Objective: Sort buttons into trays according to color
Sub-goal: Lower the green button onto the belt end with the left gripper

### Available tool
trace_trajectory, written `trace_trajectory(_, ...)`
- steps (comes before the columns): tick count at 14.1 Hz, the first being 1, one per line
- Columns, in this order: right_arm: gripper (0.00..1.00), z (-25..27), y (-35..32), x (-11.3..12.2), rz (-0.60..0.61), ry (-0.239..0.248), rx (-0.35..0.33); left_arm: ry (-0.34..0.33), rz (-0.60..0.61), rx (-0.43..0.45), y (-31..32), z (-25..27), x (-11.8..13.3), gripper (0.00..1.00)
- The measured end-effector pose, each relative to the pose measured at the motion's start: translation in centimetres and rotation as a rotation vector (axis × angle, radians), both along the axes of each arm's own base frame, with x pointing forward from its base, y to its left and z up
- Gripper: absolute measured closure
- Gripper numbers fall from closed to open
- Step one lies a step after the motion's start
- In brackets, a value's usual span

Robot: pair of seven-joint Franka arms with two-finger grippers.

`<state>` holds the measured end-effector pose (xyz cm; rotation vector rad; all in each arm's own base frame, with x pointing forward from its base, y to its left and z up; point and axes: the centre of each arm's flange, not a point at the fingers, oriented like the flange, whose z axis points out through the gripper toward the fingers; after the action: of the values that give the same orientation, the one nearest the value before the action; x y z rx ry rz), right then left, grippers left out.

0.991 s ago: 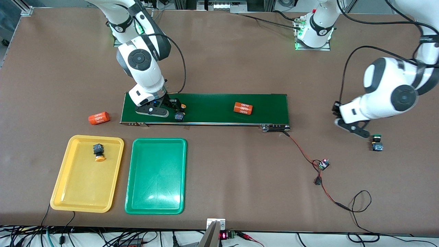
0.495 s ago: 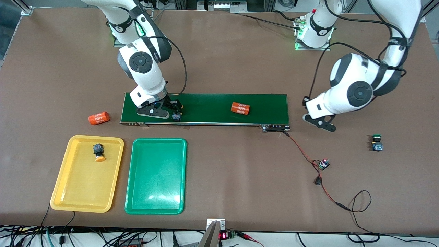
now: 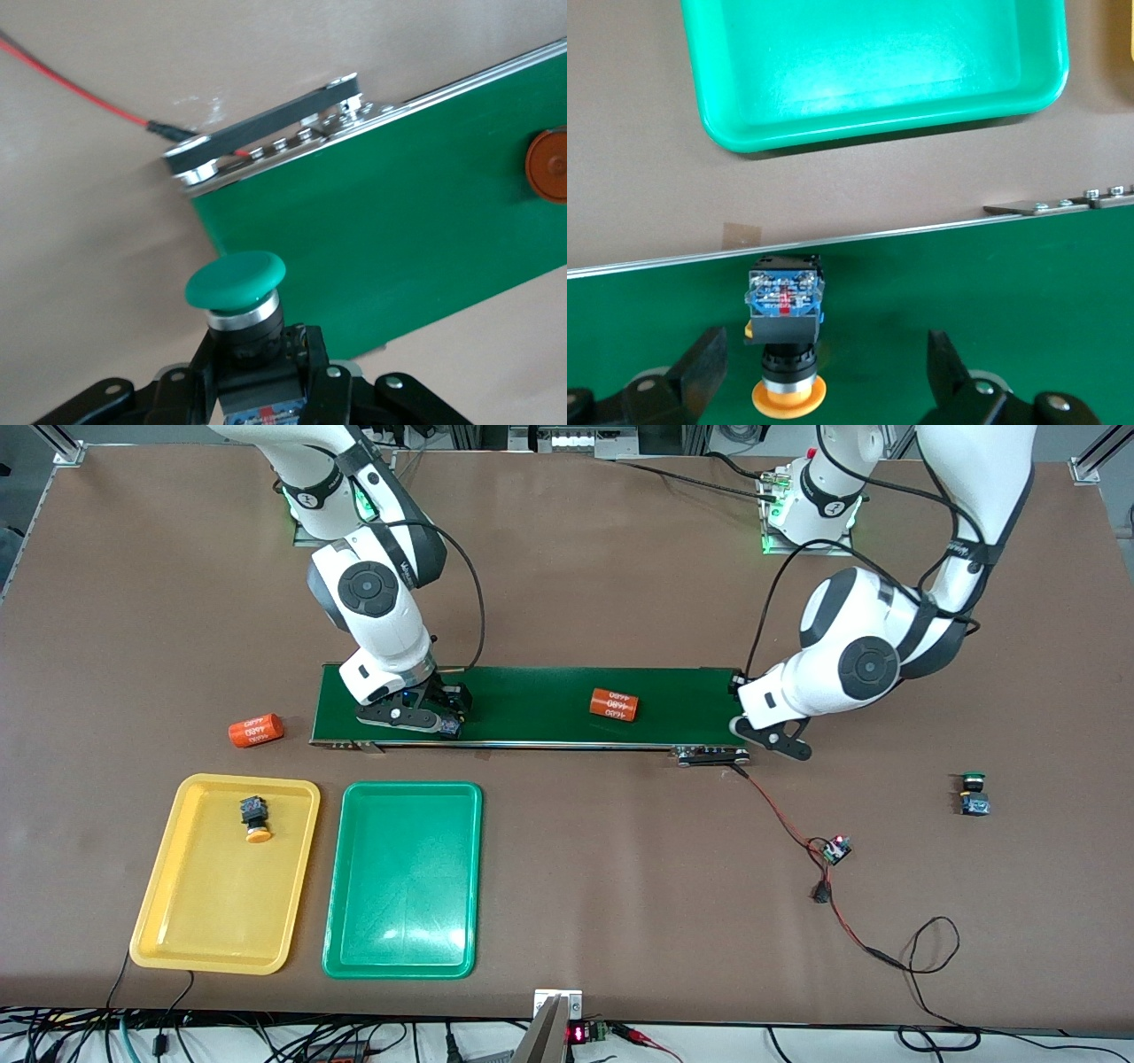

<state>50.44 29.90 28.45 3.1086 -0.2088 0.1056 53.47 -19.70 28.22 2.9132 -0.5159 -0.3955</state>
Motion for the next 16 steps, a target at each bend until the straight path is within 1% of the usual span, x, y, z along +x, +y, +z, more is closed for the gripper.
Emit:
trace_trajectory(5,0.0,-0.8,-0.2,0.6,-0.008,0.004,-0.011,-0.024,0.013,-0.028,-1.0,-2.1,0.4,0.59)
trace_trajectory(8,0.0,-1.4,-0.5,1.0,-0.014,0.008,-0.017,-0.041,0.007,-0.04,-2.4,-3.0,0.1,0.59)
trace_trajectory(10,0.04,-1.7,-0.7,1.2,-0.016,0.01,-0.021,-0.045,0.008,-0.043,-3.1,-3.9,-0.6,0.59)
trace_trajectory(11,0.04,-1.7,-0.8,1.3,-0.018,0.009,-0.022,-0.045,0.008,-0.043,-3.3,-4.2,-0.8,0.59)
trace_trajectory(12,0.07,-1.7,-0.9,1.4,-0.02,0.008,-0.023,-0.048,0.008,-0.044,-3.4,-4.2,-0.8,0.59)
trace_trajectory(13,0.07,-1.7,-0.9,1.5,-0.021,0.007,-0.023,-0.05,0.008,-0.045,-3.4,-4.2,-0.8,0.59)
trace_trajectory(14,0.12,-1.7,-0.9,1.6,-0.022,0.006,-0.023,-0.051,0.005,-0.045,-3.6,-4.2,-0.9,0.59)
trace_trajectory(15,0.12,-1.6,-1.0,1.7,-0.023,0.005,-0.023,-0.051,0.002,-0.045,-3.8,-4.2,-1.0,0.59)
trace_trajectory(16,0.18,-1.6,-1.1,1.7,-0.024,0.004,-0.023,-0.048,-0.005,-0.044,-4.0,-4.3,-1.2,0.52)
